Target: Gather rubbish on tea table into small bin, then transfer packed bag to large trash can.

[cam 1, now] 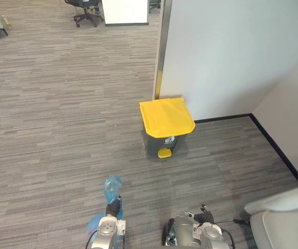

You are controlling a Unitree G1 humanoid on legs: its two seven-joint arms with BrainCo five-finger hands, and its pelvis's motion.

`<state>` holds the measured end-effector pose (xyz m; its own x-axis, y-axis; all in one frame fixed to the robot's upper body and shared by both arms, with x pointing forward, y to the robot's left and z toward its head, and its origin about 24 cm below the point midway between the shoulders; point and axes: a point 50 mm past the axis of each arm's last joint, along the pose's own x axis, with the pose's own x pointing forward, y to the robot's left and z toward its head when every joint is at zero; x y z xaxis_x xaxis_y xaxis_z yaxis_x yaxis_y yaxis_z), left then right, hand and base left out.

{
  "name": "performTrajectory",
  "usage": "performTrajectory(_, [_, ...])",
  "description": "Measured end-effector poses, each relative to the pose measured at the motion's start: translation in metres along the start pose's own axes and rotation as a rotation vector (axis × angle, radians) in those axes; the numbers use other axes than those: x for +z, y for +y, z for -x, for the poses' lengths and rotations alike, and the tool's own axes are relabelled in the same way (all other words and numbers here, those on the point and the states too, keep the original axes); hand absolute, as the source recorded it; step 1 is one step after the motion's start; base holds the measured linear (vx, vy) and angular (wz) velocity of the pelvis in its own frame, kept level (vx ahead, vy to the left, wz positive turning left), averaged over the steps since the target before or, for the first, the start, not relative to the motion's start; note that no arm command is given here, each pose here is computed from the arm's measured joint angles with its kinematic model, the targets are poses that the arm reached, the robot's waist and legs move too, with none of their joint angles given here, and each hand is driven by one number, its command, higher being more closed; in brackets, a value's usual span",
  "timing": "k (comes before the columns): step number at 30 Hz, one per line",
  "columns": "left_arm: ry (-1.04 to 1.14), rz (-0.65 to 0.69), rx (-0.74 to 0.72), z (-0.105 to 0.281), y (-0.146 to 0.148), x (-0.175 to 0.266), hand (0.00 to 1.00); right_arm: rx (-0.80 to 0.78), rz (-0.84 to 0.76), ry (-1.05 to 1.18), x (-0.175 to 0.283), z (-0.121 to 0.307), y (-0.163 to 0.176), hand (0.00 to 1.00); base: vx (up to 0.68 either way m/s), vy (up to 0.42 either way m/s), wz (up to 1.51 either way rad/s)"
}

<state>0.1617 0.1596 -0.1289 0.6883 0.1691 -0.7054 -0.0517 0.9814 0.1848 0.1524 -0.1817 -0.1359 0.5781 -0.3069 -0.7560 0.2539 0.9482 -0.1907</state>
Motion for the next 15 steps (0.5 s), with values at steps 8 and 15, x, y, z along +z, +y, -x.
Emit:
performTrajectory(8, [0.028, 0.061, -0.002, 0.002, -0.008, -0.005, 1.00, 0.004, 0.029, 0.053, -0.011, 0.000, -0.001, 0.00, 0.40, -0.092, 0.10])
performTrajectory(15, [0.008, 0.074, -0.015, 0.005, -0.009, -0.003, 1.00, 0.002, 0.011, 0.056, -0.014, 0.002, -0.001, 0.00, 0.25, 0.166, -0.49])
